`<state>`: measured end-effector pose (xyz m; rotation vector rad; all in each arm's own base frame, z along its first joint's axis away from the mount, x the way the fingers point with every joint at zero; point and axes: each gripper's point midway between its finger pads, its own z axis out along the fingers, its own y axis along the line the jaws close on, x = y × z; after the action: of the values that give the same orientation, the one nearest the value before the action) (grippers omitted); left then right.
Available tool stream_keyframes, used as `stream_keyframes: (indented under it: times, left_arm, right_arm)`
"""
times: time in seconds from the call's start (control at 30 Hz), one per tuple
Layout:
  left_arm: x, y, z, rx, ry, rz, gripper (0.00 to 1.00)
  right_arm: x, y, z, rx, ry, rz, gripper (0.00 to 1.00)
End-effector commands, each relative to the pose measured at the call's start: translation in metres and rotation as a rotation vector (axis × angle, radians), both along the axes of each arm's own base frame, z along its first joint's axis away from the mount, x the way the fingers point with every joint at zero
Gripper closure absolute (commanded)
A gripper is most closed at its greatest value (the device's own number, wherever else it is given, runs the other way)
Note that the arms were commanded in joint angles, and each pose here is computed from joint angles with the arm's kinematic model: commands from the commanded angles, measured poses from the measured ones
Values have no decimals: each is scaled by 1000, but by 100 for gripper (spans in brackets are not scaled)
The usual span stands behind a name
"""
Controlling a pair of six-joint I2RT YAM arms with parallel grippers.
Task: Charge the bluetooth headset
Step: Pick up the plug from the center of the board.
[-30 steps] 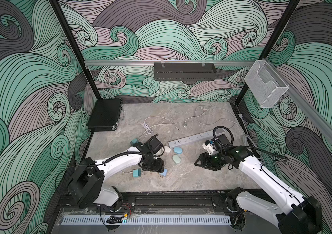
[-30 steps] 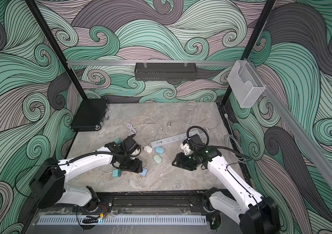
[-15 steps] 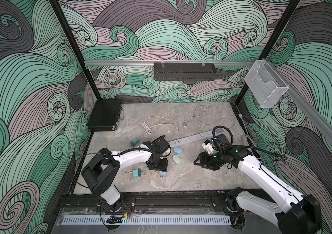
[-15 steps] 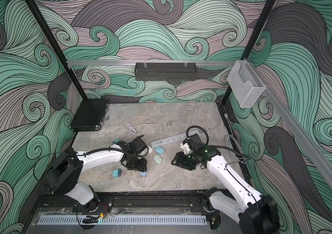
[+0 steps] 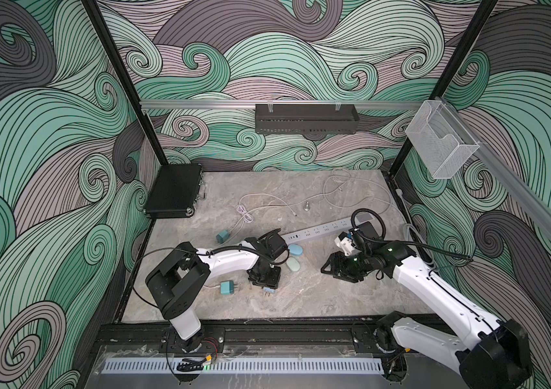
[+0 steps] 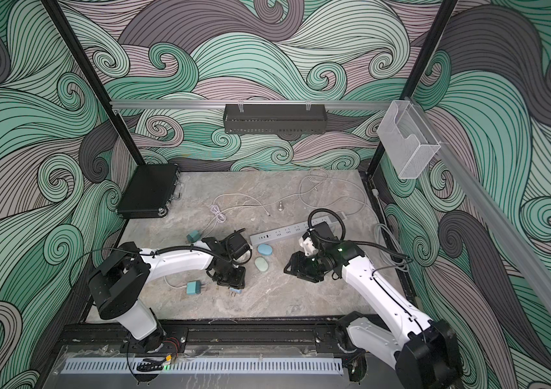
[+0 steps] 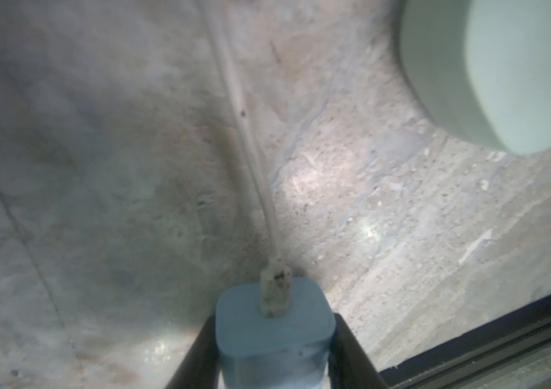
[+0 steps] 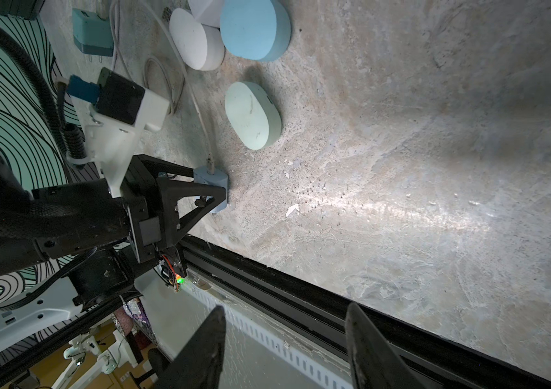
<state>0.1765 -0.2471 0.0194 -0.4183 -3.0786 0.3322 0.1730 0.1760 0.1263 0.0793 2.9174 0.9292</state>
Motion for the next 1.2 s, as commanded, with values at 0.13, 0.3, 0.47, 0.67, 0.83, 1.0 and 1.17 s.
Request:
stream_keyframes:
  times: [0.13,0.3,0.47,0.67,0.83,1.0,1.17]
  left_arm:
    - [27,-6,41,-16,-164,-30,74]
    - [47,-19,91,-149,-364,-78,79]
    - [54,-28,122,-260,-498,-127,79]
    - [58,-36,146,-329,-600,-207,80]
    - [58,-44,160,-382,-662,-271,80]
    - [53,-53,170,-440,-699,-353,81]
    - [53,-58,172,-458,-708,-377,81]
  right_arm:
    - [9,26,25,155,-60,60,43]
    - [20,49,46,295,-95,112,43]
    - [34,64,65,346,-113,160,47]
    - [50,77,82,366,-124,201,48]
    - [54,84,85,363,-110,235,51]
    - [53,89,81,342,-94,265,53]
    - [51,96,82,336,-94,293,53]
